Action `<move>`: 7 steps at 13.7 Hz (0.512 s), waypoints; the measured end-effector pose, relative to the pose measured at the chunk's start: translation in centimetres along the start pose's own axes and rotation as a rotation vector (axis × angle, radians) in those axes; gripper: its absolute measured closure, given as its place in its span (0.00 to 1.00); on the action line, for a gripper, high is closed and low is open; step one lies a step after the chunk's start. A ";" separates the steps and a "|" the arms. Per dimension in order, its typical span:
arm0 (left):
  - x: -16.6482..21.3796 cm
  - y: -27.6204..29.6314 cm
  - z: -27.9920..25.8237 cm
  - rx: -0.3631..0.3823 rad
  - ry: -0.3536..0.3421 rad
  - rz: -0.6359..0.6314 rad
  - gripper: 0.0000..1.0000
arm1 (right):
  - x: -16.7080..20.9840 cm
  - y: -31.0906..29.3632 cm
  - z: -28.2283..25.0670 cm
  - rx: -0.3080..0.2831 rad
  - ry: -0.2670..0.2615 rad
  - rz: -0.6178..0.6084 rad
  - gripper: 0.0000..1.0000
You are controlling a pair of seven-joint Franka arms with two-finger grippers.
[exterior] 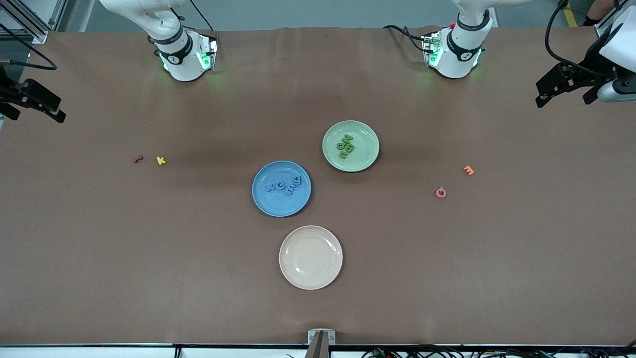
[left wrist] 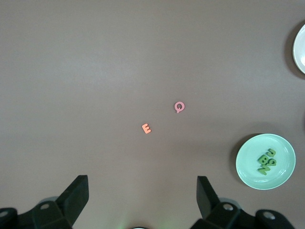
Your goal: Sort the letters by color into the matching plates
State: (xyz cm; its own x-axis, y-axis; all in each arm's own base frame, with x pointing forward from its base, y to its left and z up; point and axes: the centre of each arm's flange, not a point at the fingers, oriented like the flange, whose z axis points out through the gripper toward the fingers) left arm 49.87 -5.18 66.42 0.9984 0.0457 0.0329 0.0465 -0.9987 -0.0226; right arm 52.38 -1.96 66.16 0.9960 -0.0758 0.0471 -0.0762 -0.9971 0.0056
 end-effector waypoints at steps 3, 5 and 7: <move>0.0 0.0 0.0 0.000 -0.001 0.001 0.00 | 0.4 -0.1 0.0 -0.001 0.002 0.000 0.00; 0.0 0.0 0.0 0.000 0.000 0.022 0.00 | 0.4 0.0 -0.2 -0.001 0.006 0.000 0.00; 0.0 -0.2 -0.2 -0.001 0.003 0.035 0.00 | 0.4 0.0 -0.4 -0.001 0.011 0.001 0.00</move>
State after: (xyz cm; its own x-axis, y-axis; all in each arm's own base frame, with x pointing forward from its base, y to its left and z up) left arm 49.88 -5.03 66.58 0.9993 0.0105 0.0348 0.0113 -0.9997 -0.0231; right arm 52.73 -1.99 66.56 0.9954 -0.0769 0.0578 -0.0774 -0.9970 0.0063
